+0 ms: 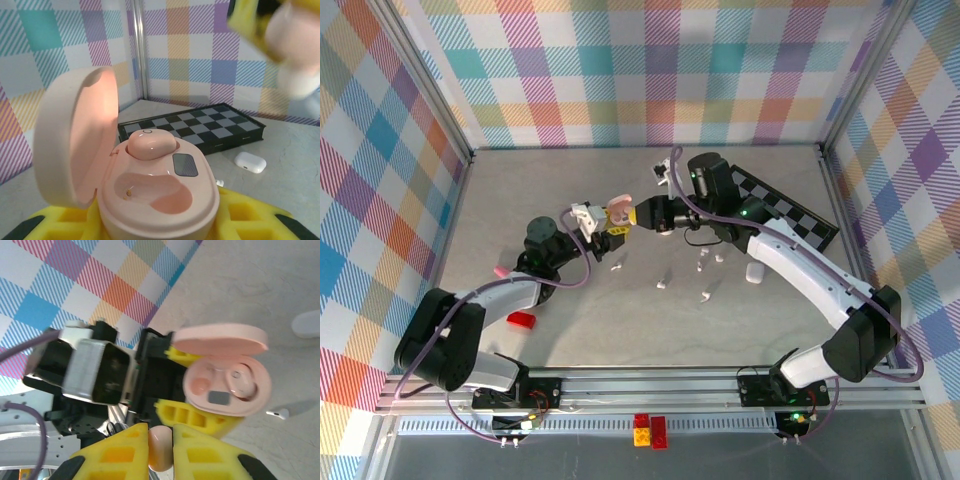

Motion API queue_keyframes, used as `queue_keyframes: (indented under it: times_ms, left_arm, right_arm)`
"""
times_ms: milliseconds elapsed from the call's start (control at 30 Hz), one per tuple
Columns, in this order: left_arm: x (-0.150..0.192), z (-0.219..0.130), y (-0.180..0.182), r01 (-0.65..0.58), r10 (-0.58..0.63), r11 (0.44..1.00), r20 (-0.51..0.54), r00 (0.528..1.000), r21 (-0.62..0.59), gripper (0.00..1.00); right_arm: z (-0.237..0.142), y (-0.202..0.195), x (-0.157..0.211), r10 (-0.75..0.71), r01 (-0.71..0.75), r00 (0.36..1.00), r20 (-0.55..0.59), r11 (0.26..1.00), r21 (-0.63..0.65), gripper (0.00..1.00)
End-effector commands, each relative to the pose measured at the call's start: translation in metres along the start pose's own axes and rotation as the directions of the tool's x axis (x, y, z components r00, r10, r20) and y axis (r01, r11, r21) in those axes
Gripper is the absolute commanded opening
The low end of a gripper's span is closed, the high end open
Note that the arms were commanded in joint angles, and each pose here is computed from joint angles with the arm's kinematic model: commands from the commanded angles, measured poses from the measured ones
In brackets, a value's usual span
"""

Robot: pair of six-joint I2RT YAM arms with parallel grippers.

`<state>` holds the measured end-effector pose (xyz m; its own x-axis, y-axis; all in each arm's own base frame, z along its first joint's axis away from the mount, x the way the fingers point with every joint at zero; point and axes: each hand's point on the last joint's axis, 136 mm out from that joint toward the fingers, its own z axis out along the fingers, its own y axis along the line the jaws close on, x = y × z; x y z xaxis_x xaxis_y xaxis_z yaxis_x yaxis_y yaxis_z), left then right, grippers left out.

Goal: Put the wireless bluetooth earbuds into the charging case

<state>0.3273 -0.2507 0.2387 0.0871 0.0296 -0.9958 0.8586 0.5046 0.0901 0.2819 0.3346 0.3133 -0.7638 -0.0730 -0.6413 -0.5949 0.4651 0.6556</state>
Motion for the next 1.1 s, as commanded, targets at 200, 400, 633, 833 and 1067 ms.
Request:
queue_keyframes:
  times_ms: [200, 400, 633, 833, 1067]
  left_arm:
    - [-0.026, 0.016, -0.005, -0.063, 0.062, 0.998, 0.097, 0.993, 0.014, 0.38]
    - [-0.026, 0.02, -0.01, -0.065, 0.063, 0.998, 0.107, 0.992, 0.017, 0.38]
    - [-0.028, 0.024, -0.01, -0.064, 0.062, 0.998, 0.125, 0.99, 0.01, 0.37]
    - [-0.031, 0.026, -0.009, -0.067, 0.066, 0.998, 0.137, 0.988, 0.003, 0.37]
    - [-0.034, 0.026, -0.008, -0.068, 0.068, 0.998, 0.14, 0.988, -0.003, 0.37]
  right_arm:
    - [0.007, -0.001, -0.016, -0.028, 0.028, 1.0, 0.009, 0.999, 0.022, 0.16]
    - [0.017, -0.009, -0.019, -0.035, 0.035, 0.999, -0.007, 0.999, 0.039, 0.16]
    - [0.026, -0.017, -0.019, -0.033, 0.034, 0.999, -0.023, 0.998, 0.057, 0.16]
    - [0.032, -0.027, -0.015, -0.021, 0.024, 0.999, -0.038, 0.997, 0.08, 0.16]
    - [0.036, -0.034, -0.014, -0.014, 0.019, 0.999, -0.043, 0.995, 0.102, 0.16]
